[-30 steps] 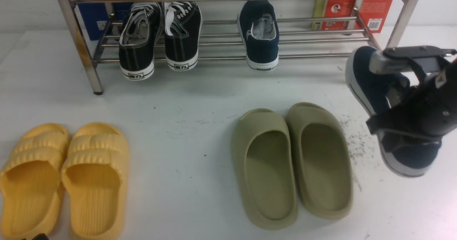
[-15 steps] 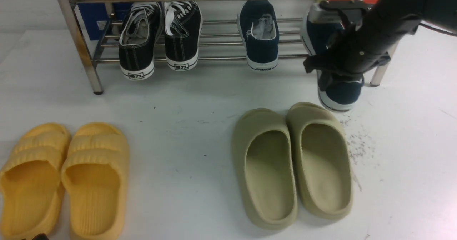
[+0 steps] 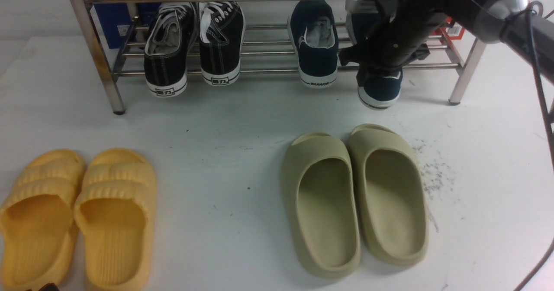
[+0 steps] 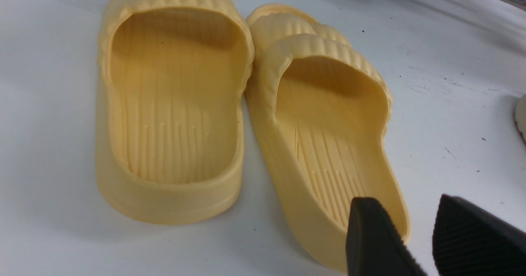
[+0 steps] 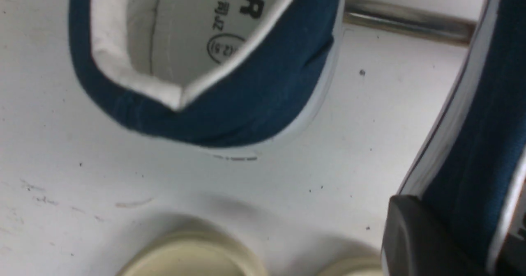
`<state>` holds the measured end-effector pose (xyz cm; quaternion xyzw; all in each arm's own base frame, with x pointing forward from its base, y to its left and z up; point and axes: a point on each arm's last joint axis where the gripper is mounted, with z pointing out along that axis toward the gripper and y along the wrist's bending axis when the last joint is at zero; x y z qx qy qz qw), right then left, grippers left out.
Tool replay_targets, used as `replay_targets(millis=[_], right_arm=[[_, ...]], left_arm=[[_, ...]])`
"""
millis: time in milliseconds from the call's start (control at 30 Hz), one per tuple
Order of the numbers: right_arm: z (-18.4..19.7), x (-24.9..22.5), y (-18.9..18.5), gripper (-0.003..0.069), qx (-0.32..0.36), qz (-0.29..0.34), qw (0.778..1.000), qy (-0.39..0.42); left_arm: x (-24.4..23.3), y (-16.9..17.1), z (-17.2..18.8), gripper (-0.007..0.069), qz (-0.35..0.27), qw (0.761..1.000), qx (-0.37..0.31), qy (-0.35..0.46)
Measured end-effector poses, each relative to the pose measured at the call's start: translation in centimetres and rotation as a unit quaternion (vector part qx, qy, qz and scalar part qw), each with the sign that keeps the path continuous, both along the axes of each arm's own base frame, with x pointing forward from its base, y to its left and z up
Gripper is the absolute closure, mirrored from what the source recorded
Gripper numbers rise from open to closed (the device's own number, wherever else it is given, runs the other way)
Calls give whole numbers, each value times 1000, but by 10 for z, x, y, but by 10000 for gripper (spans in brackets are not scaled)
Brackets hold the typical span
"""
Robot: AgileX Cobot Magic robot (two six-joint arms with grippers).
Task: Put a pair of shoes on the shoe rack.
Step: Use the right arm to put a shoe into the shoe rack
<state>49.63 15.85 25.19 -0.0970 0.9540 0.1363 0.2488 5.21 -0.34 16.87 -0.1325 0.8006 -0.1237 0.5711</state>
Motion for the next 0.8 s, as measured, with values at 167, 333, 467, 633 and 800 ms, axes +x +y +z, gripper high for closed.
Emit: replay_targets(millis=[167,333,467,633,800], right_arm=[[-1,7,2,618,4,-4,1000,-13],[-1,9,1,618,1,-5,1000,-23],[-2,11,1,617,0,-6,1000,-25],[-3,11,1,615,0,-7,1000,-27],[-2,12,1,613,0,-7,1000,-30]], left_arm=[[0,0,0,386,0,1000,0,0],[0,0,0,386,0,1000,0,0],[0,0,0,386,0,1000,0,0],[0,0,0,386,0,1000,0,0],[0,0,0,386,0,1000,0,0]])
